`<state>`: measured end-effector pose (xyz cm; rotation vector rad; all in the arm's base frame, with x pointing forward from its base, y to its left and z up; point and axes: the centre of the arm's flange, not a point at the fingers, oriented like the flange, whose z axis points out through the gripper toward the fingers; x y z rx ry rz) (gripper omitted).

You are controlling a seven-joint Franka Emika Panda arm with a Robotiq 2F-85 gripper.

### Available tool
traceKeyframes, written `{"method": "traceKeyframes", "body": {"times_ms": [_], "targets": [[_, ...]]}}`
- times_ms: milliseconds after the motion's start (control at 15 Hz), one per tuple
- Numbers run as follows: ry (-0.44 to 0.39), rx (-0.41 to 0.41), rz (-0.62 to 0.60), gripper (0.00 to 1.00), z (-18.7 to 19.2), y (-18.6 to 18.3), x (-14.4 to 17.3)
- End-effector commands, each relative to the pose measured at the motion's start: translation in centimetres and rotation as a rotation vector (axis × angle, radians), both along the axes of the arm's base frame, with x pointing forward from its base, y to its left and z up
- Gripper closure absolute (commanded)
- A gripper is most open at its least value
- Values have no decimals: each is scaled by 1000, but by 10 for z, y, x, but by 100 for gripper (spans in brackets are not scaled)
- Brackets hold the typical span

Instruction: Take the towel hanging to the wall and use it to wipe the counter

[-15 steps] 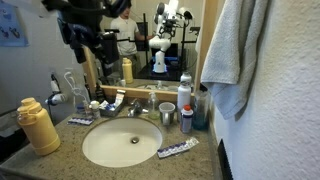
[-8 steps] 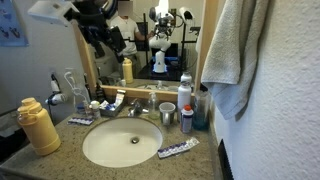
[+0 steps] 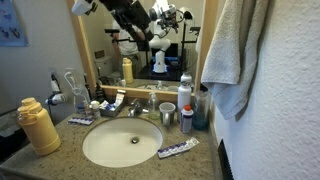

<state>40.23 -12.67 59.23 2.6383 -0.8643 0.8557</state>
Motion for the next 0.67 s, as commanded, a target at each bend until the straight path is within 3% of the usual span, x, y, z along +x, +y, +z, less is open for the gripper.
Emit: {"method": "traceKeyframes", "body": {"times_ms": [0,600], "targets": [[-68,-99,-167,0,32,-32,12],[-172,-492,-511,0,67,-166,27]]}}
